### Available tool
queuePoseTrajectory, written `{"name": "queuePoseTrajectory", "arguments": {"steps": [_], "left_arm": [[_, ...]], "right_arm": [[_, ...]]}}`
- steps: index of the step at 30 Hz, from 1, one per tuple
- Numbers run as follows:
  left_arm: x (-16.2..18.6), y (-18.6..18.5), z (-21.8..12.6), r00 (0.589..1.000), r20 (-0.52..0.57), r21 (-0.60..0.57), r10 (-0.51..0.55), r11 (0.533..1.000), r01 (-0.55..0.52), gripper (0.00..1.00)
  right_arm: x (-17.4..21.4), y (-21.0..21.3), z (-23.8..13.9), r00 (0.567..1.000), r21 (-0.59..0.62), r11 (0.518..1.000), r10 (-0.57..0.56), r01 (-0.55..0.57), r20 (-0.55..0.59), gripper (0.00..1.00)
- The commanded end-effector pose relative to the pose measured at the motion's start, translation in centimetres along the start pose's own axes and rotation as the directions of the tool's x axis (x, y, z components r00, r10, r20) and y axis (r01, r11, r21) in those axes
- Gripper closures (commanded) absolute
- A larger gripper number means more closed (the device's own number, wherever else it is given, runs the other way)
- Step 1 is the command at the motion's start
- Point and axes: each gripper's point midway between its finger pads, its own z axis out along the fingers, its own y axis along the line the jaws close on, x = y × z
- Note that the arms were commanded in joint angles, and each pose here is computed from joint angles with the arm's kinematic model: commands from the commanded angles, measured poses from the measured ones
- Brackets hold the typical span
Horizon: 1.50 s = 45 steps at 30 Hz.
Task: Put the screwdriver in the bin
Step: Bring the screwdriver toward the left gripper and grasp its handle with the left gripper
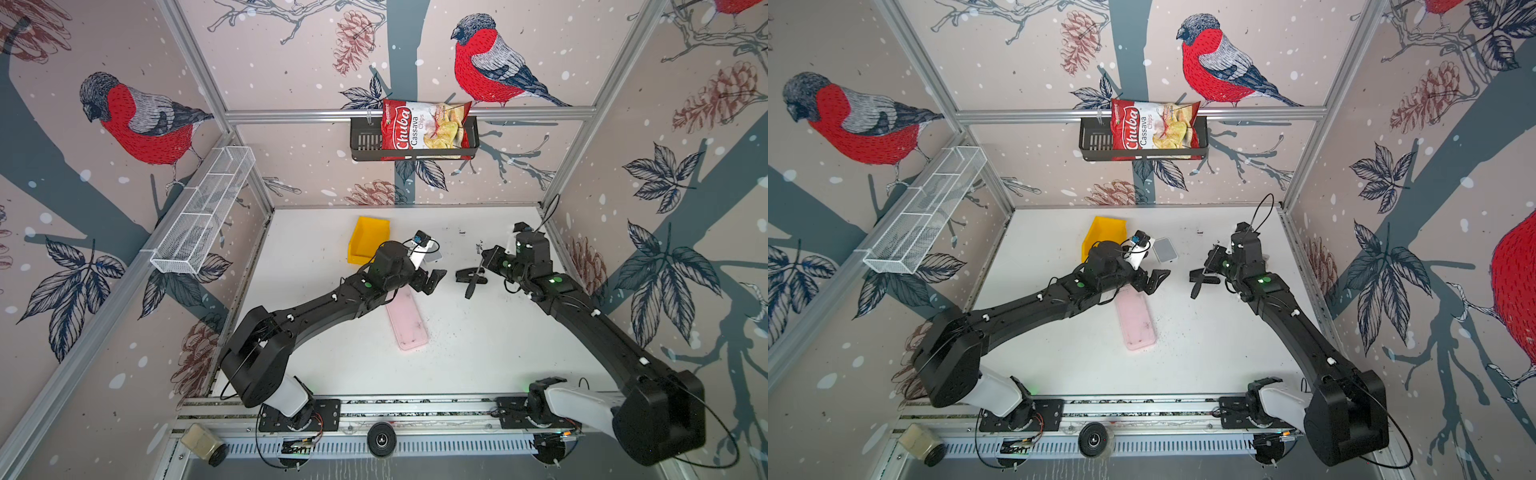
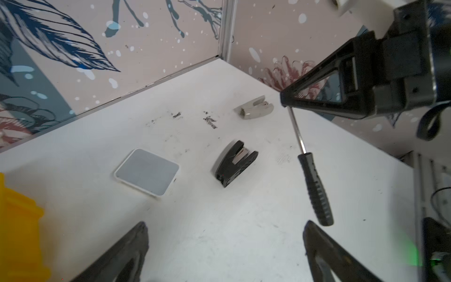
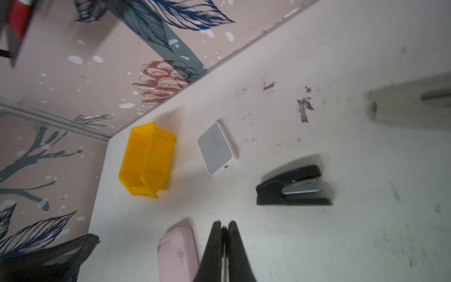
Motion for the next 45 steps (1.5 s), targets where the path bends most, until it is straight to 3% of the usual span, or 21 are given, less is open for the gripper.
{"name": "queuePoseTrajectory", "arguments": {"steps": [1, 7, 11, 18, 22, 26, 35, 45], "left_arm": [[-0.4, -2.3, 0.0, 0.994, -0.039, 0.134, -0.101, 0.985, 0.105, 0.02], [-3.9, -5.5, -0.6, 0.958, 0.014, 0.337, -0.287, 0.903, 0.265, 0.02], [-4.8, -6.8, -0.5, 0.944, -0.006, 0.421, -0.33, 0.855, 0.301, 0.03], [-6.0, -7.1, -1.2, 0.948, 0.057, 0.452, -0.313, 0.855, 0.255, 0.12], [-6.2, -7.1, -1.2, 0.948, 0.068, 0.456, -0.31, 0.855, 0.247, 0.28], [-6.0, -6.7, -1.2, 0.947, 0.072, 0.439, -0.312, 0.863, 0.251, 0.33], [-5.9, -6.4, -1.2, 0.955, 0.128, 0.424, -0.269, 0.885, 0.193, 0.6], [-6.1, -6.7, -0.5, 0.954, 0.111, 0.448, -0.28, 0.87, 0.203, 0.67]], "right_arm": [[-2.7, 4.3, -1.0, 0.982, -0.162, 0.97, -0.167, 0.18, 0.094, 1.0], [-4.5, 8.9, -3.5, 0.949, -0.318, 0.9, -0.244, 0.298, 0.199, 1.0], [-4.7, 11.6, -4.8, 0.94, -0.425, 0.844, -0.245, 0.327, 0.237, 1.0], [-4.8, 14.0, -5.5, 0.949, -0.519, 0.799, -0.203, 0.304, 0.243, 1.0], [-4.9, 14.5, -5.9, 0.947, -0.537, 0.785, -0.204, 0.31, 0.249, 1.0], [-4.6, 14.6, -6.2, 0.95, -0.556, 0.773, -0.209, 0.305, 0.232, 1.0], [-4.6, 14.5, -6.5, 0.959, -0.581, 0.765, -0.188, 0.278, 0.212, 1.0], [-4.7, 14.0, -6.8, 0.959, -0.585, 0.761, -0.195, 0.281, 0.207, 1.0]]}}
